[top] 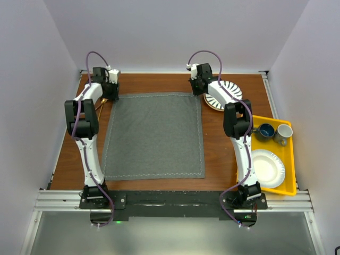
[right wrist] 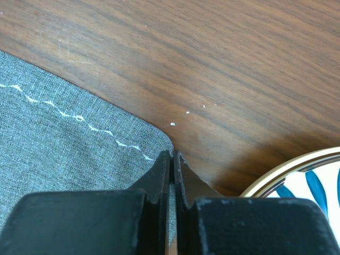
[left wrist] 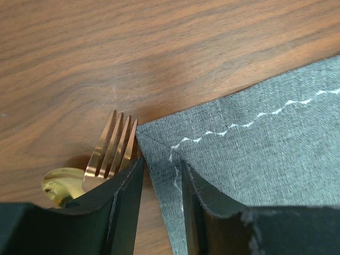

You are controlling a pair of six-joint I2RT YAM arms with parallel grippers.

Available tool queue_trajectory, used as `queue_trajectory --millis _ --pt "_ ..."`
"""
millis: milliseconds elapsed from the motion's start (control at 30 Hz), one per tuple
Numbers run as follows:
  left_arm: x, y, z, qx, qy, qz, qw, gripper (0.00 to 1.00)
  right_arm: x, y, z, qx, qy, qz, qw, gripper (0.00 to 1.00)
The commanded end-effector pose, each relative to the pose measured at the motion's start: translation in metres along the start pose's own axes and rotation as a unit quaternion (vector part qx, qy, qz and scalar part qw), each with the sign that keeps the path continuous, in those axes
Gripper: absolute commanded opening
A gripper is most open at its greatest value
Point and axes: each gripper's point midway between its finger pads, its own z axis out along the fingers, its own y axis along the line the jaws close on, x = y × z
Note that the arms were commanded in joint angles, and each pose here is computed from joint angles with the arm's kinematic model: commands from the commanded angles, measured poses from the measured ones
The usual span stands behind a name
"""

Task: Fold the napkin into a case and place the utensils inside
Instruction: Pick up the flattened napkin from the center of the board, then fold and flatten the napkin at the center of the board.

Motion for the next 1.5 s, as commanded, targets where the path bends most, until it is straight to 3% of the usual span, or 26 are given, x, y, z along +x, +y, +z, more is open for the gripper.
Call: queue_trajectory --millis 0,333,433,533,567,633,800,933,1000,1067,1133,1200,1333,1400,1467 --pt "-0.012 0.004 0.01 -0.006 -0.015 -0.011 1.0 0.4 -0.049 -0.003 -0.034 0.001 -0.061 -0.016 0.998 0.0" --pt "-0.02 0.005 0.02 -0.001 -0.024 -0.021 0.999 0.42 -0.045 -0.003 -0.029 0.0 -0.056 -0.025 0.998 0.0" --pt "-0.023 0.003 0.021 0.006 -0.028 -0.019 0.999 0.33 -0.051 -0.004 -0.03 0.0 -0.063 -0.029 0.998 0.0" --pt "-0.031 0.001 0.016 0.012 -0.04 -0.016 0.999 0.14 -0.062 -0.007 -0.032 0.004 -0.077 -0.035 0.996 0.0" --pt "-0.038 0.001 0.011 0.011 -0.049 -0.012 0.999 0.03 -0.07 -0.009 -0.035 0.009 -0.088 -0.037 0.995 0.0" --pt "-0.047 0.001 0.004 0.01 -0.067 -0.009 0.998 0.0 -0.08 -0.012 -0.039 0.014 -0.101 -0.037 0.994 0.0" --pt "-0.097 -0.008 -0.044 0.025 -0.144 0.029 0.989 0.0 -0.118 -0.008 -0.074 0.003 -0.148 -0.05 0.988 0.0" --pt "-0.096 -0.021 -0.08 0.046 -0.16 0.093 0.982 0.0 -0.121 0.006 -0.114 -0.032 -0.152 -0.062 0.986 0.0" --pt "-0.103 -0.024 -0.117 0.051 -0.19 0.122 0.973 0.0 -0.1 0.017 -0.12 -0.06 -0.128 -0.062 0.988 0.0" --pt "-0.089 -0.028 -0.142 0.057 -0.194 0.159 0.966 0.0 -0.085 0.032 -0.143 -0.095 -0.116 -0.061 0.987 0.0" --pt "-0.061 -0.042 -0.158 0.091 -0.168 0.203 0.96 0.0 -0.064 0.047 -0.164 -0.129 -0.093 -0.055 0.986 0.0" --pt "-0.014 -0.055 -0.164 0.14 -0.118 0.203 0.962 0.0 -0.044 0.055 -0.178 -0.149 -0.073 -0.055 0.985 0.0" --pt "0.063 -0.065 -0.189 0.187 -0.053 0.252 0.948 0.0 0.041 0.081 -0.197 -0.203 0.018 -0.051 0.978 0.0" --pt "0.113 -0.075 -0.193 0.22 0.002 0.241 0.945 0.0 0.065 0.094 -0.207 -0.216 0.038 -0.055 0.974 0.0" --pt "0.138 -0.084 -0.197 0.238 0.024 0.25 0.938 0.0 0.099 0.106 -0.203 -0.221 0.073 -0.053 0.971 0.0"
